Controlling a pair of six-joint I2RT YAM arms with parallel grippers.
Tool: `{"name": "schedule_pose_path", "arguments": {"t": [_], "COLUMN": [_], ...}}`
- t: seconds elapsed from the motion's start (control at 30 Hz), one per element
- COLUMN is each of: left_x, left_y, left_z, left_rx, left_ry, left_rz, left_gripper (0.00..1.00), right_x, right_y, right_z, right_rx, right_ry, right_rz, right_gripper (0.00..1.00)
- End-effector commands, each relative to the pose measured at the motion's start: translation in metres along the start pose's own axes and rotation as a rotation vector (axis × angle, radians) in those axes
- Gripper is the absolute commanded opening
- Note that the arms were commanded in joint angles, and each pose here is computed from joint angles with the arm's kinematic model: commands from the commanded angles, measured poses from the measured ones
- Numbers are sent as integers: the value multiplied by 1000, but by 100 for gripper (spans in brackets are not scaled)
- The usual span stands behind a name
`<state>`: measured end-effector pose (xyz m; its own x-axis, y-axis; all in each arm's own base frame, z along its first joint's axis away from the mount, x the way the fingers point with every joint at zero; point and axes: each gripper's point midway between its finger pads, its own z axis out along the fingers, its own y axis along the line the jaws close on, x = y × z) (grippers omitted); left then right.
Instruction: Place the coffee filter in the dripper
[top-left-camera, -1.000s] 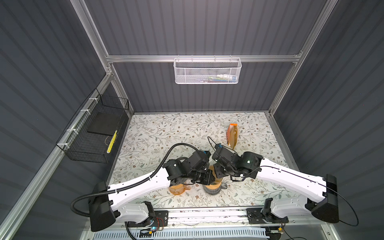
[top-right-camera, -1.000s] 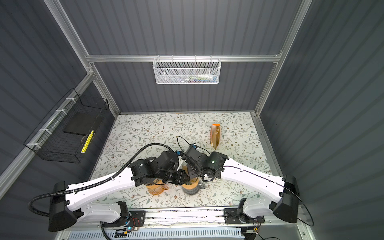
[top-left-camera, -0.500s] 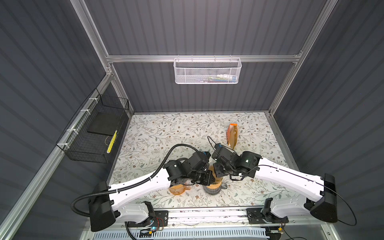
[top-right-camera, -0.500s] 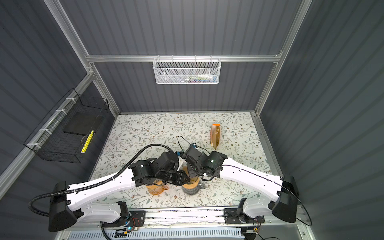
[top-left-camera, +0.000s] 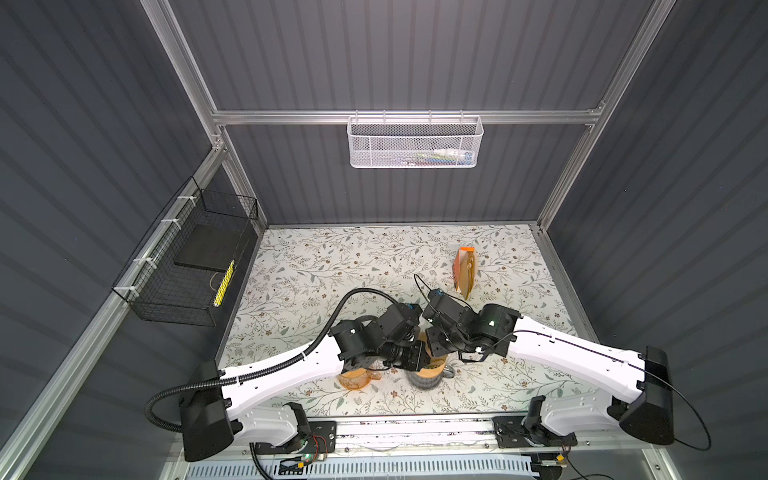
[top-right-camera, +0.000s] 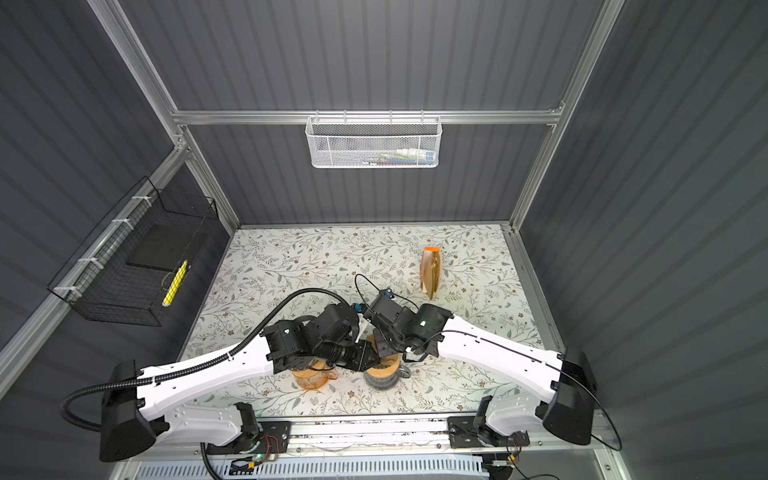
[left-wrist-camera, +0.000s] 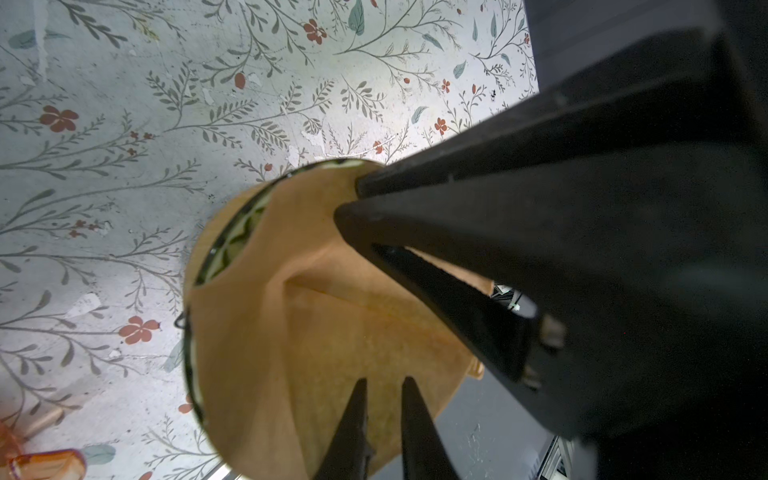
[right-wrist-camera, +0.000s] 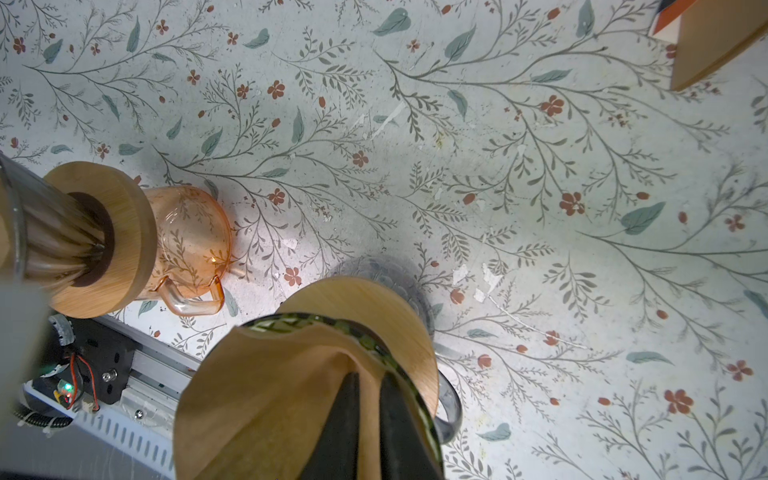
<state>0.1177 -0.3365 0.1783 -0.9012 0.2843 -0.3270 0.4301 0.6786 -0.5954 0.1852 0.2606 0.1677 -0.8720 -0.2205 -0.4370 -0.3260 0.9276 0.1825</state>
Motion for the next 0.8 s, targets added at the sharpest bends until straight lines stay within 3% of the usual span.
{"name": "schedule_pose_path", "arguments": {"t": [0.0,0.77], "left_x": [3,-19], "left_y": [0,-3], "left_z": [0,-35], "left_rx": [-5,-46], "left_ry": [10,-125], "left_rz": [-1,12], "left_gripper": [18,18], "right_x": [0,0], "right_y": [-2,3], "right_z": [-6,-47], "right_rx": [-6,-62], "right_ry": [-9,-61], "right_rz": [10,39], "right_gripper": [15,16]}}
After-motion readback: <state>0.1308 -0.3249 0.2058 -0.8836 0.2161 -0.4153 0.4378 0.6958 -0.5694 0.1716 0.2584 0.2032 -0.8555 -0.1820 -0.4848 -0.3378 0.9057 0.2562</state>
